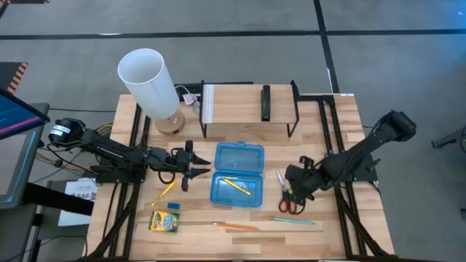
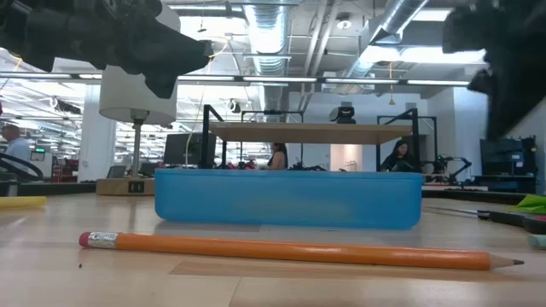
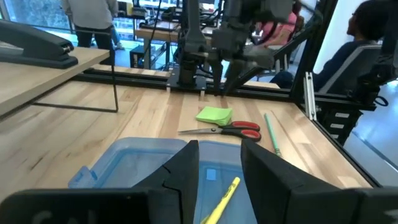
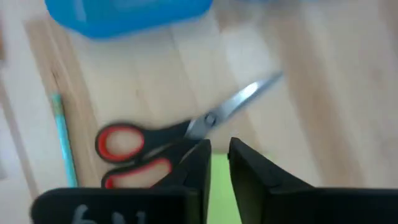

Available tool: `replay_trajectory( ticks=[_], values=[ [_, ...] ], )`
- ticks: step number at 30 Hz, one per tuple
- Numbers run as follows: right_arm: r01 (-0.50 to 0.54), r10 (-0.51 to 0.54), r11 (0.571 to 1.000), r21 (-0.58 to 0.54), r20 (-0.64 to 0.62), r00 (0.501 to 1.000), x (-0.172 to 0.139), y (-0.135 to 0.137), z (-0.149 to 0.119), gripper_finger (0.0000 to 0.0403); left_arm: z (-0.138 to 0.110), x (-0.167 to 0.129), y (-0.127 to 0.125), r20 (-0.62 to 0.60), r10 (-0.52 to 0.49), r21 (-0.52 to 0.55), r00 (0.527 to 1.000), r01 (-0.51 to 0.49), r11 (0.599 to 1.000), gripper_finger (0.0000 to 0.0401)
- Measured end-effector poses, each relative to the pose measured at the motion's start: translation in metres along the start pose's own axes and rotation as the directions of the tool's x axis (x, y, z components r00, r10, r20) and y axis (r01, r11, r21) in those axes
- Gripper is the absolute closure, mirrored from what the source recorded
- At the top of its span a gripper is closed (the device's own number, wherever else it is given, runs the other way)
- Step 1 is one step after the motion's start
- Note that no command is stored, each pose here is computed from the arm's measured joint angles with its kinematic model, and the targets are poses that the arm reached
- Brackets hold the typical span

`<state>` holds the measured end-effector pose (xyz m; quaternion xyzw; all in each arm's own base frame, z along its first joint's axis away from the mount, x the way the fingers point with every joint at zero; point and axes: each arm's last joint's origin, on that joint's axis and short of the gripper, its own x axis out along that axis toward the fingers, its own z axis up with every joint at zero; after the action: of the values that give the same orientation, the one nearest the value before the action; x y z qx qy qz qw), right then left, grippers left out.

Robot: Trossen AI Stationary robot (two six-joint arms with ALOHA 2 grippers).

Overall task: Pack school essentials
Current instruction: Put the green sticky note into the blue supply box

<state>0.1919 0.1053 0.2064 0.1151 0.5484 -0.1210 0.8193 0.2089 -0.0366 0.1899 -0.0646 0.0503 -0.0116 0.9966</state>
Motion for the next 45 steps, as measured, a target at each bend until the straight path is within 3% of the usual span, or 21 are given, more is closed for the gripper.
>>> replay_trajectory(
  ticks=[7,13,26,33,45],
  values=[
    [0.031,-0.033,0.999,-0.017,-0.136,0.99,0.022,0.02,-0.018,0.0242,0.0,0.0,0.0,0.0,-0.004,-0.005,1.0,0.004,1.0,0.0293],
    [0.061,-0.06,0.998,0.001,-0.168,0.984,0.026,0.03,-0.029,0.019,0.0,0.0,0.0,-0.003,-0.004,0.001,1.0,0.004,1.0,0.0293],
    [0.276,-0.285,0.958,-0.072,-0.289,0.914,0.058,0.031,-0.047,0.0186,-0.003,0.0,0.0,-0.032,0.0,-0.004,0.999,0.0,1.0,0.0293],
    [0.293,-0.312,0.95,-0.107,-0.29,0.905,0.061,0.031,-0.049,0.0223,-0.004,0.0,0.0,-0.043,0.001,-0.008,0.999,-0.002,1.0,0.0293],
    [0.303,-0.328,0.944,-0.129,-0.301,0.895,0.06,0.027,-0.051,0.0388,-0.005,0.0,0.0,-0.054,0.003,-0.009,0.999,-0.003,1.0,0.0293]
  ],
)
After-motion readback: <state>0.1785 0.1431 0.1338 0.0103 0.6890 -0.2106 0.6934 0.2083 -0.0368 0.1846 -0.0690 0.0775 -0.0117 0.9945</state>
